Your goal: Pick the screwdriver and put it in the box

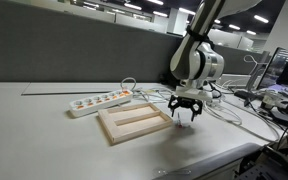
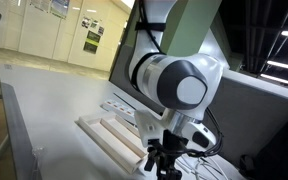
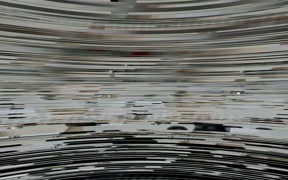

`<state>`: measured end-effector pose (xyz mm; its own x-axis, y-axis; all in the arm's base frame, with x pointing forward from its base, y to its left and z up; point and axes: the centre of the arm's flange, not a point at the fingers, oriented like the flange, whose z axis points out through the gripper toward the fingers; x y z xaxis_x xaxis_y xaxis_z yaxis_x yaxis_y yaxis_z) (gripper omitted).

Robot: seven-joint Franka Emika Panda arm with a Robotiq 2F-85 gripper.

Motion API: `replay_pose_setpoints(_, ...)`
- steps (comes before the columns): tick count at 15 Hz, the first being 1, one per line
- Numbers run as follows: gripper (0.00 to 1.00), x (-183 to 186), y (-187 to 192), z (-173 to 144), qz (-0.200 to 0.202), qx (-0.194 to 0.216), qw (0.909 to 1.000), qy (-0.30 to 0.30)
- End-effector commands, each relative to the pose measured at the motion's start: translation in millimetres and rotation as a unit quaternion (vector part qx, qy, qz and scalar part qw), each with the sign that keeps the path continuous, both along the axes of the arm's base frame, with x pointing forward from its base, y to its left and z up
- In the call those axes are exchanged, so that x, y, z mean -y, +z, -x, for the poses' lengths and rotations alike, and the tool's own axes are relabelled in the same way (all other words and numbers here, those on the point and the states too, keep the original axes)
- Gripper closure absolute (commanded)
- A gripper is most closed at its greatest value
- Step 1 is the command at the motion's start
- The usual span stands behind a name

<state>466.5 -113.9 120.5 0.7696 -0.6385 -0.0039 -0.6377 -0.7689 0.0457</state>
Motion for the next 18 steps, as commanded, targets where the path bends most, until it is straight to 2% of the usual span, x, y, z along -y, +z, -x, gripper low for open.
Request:
replay_pose_setpoints(1, 0.0, -1.3, -6.0, -9.1, 0.011, 0.004, 0.9999, -0.003)
replay_pose_setpoints(3, 0.0, -1.7, -9.3, -9.1, 0.012, 0.002, 0.9999, -0.001)
replay_pose_setpoints(4, 0.16, -1.6, -10.6, -9.0, 0.013, 0.001, 0.9999, -0.001)
replay_pose_setpoints(5, 0.26, -1.4, -11.4, -8.8, 0.013, 0.001, 0.9999, -0.001)
replay_pose_setpoints(7, 0.39, -1.1, -12.3, -8.5, 0.014, 0.003, 0.9999, -0.001)
replay_pose_setpoints(16, 0.92, -2.2, -8.3, -9.4, 0.016, 0.016, 0.9997, 0.0)
replay_pose_setpoints(17, 0.96, -2.1, -6.8, -9.3, 0.016, 0.017, 0.9997, 0.0)
replay_pose_setpoints(18, 0.93, -2.4, -4.7, -9.0, 0.015, 0.019, 0.9997, 0.0)
